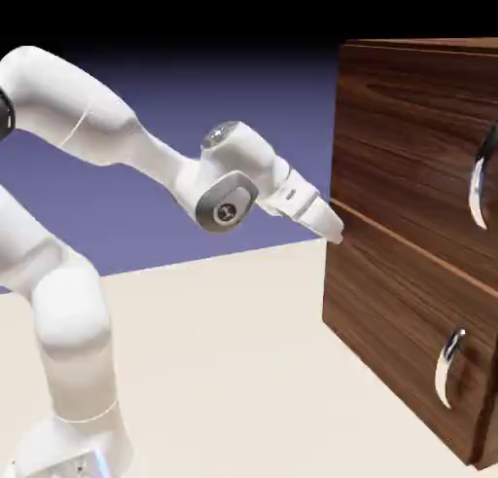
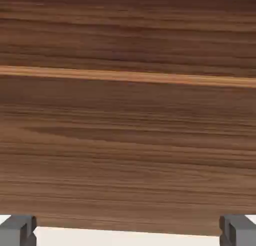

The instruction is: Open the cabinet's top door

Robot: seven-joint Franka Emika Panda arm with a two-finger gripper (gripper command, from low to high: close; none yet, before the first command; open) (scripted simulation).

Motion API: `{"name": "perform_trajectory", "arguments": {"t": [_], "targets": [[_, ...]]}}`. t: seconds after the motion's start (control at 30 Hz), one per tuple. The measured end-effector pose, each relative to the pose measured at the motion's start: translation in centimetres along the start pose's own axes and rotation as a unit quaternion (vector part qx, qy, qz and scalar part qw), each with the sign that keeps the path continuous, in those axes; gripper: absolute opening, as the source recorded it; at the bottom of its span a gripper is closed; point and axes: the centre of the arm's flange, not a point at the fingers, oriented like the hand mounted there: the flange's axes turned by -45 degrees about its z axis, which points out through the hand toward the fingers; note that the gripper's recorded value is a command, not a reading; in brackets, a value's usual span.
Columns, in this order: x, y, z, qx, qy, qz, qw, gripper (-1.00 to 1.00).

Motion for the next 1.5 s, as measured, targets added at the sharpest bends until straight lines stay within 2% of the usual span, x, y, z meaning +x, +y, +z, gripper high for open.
{"name": "perform_trajectory", "arguments": {"t": [0.43, 0.87, 1.2, 1.5], "targets": [[7.7, 0.0, -7.7, 0.011, 0.139, -0.029, 0.99, 1.0], [11.3, 3.7, -13.6, 0.016, 0.258, -0.031, 0.966, 1.0], [11.9, 8.8, -14.8, 0.015, 0.324, -0.019, 0.946, 1.0], [11.1, 14.3, -12.7, 0.011, 0.361, -0.003, 0.933, 1.0]]}}
